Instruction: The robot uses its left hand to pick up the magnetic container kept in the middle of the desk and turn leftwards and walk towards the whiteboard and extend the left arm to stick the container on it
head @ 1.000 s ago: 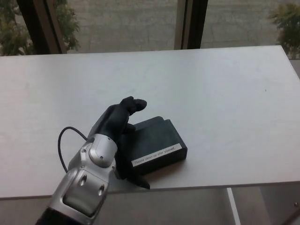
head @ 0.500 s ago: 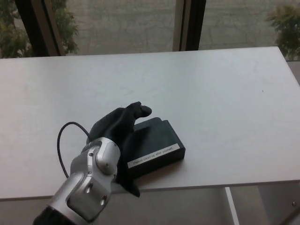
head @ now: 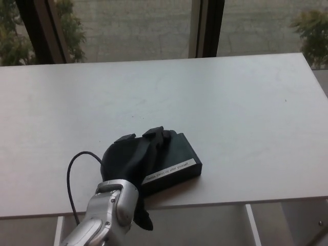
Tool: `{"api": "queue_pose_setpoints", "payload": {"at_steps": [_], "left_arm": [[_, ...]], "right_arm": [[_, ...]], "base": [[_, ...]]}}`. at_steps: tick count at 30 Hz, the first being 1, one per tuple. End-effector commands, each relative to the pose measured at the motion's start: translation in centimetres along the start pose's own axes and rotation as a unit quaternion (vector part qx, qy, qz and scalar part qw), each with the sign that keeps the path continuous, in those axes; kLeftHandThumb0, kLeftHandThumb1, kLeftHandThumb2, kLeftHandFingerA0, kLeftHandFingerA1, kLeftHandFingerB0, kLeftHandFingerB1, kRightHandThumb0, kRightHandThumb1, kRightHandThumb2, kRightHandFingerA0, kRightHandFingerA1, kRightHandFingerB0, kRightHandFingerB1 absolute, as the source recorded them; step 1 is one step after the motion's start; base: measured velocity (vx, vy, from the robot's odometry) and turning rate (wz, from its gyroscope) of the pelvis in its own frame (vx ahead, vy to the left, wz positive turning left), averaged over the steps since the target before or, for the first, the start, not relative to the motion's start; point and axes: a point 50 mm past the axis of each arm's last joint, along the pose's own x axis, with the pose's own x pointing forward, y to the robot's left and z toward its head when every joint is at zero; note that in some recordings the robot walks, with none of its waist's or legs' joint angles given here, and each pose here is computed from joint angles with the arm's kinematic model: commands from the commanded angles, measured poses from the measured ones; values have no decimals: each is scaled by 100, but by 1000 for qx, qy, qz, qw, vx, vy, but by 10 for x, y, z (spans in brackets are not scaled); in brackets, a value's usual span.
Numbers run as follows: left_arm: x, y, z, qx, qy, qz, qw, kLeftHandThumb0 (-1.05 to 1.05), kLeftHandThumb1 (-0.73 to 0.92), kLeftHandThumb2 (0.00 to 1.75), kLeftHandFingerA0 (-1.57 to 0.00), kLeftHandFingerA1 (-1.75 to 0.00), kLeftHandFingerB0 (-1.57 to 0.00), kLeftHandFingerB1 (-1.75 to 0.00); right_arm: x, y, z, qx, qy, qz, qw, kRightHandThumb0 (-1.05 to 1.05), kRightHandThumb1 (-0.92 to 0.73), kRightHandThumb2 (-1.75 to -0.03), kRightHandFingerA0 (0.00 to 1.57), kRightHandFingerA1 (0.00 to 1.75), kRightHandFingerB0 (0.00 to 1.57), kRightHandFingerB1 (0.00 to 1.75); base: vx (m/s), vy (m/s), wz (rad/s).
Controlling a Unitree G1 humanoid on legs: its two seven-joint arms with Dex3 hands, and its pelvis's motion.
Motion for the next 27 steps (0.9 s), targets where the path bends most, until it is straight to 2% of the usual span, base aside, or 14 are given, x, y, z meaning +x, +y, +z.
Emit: {"api": "queue_pose_setpoints", "payload": {"at_steps": [1,3,6,7,8,9,10,11,15,21,22,24,25,27], "left_arm": [[-28,-43,-33,-25,60,-43,997,-5,71,62,-71,-70,-74,-58],[-26,-44,-34,-64,76,-32,995,-6,66,60,-87,-78,-84,-67],[-23,-42,-34,-78,76,-27,994,-7,66,60,-84,-81,-84,-67],[-22,-41,-33,-100,85,-20,991,-7,69,71,-82,-109,-89,-80],[-21,-40,-33,-110,88,-16,990,-7,69,71,-82,-109,-89,-80],[-17,-37,-32,-123,99,-15,987,-8,72,72,-77,-128,-88,-86],[-16,-36,-32,-129,103,-15,986,-8,72,72,-77,-128,-88,-86],[-14,-35,-31,-141,107,-13,984,-10,72,79,-78,-140,-87,-97],[-7,-29,-30,-183,131,-9,974,-10,66,86,-84,-146,-83,-109],[-2,-22,-32,-183,150,-14,971,-5,65,82,-82,-154,-79,-123],[-2,-23,-35,-162,150,-23,975,-4,70,77,-79,-161,-73,-136],[-2,-24,-38,-133,152,-34,979,-4,72,70,-80,-160,-71,-135],[-3,-25,-41,-101,143,-37,984,-9,73,64,-77,-166,-67,-141],[-5,-27,-45,-56,128,-42,989,-9,73,64,-77,-166,-67,-141]], "right_arm": [[-3,-4,-3,-11,-5,-10,1000,-31,-70,-61,77,56,66,46],[-2,-5,-3,-10,-2,-8,1000,-33,-69,-61,78,54,66,45],[-2,-5,-2,-6,-4,-9,1000,-33,-69,-61,78,54,66,46],[-1,-5,-3,-8,-1,-10,1000,-34,-69,-61,79,55,66,46],[-1,-5,-3,-8,0,-11,1000,-34,-69,-61,79,55,66,46],[0,-5,-2,-8,-1,-12,1000,-35,-70,-62,79,54,65,45],[0,-5,-1,-8,-1,-12,1000,-35,-70,-62,79,54,65,45],[-1,-5,-3,-6,0,-11,1000,-35,-70,-62,78,53,64,45],[-1,-6,-2,-2,-1,-9,1000,-37,-70,-61,77,56,65,46],[0,-5,-3,-2,9,-8,1000,-37,-69,-62,80,53,65,45],[0,-5,-3,-2,7,-8,1000,-38,-70,-62,79,53,65,45],[0,-5,-3,-9,4,-10,1000,-37,-69,-62,80,54,65,45],[0,-5,-3,-6,3,-11,1000,-36,-69,-61,80,53,67,46],[-1,-6,-4,-2,3,-11,1000,-36,-69,-61,80,53,67,46]], "base": [[0,0,0],[0,0,0],[0,0,0],[0,0,0],[0,0,0],[0,0,0],[0,0,0],[0,0,0],[0,0,0],[0,0,0],[0,0,0],[0,0,0],[0,0,0],[0,0,0]]}}
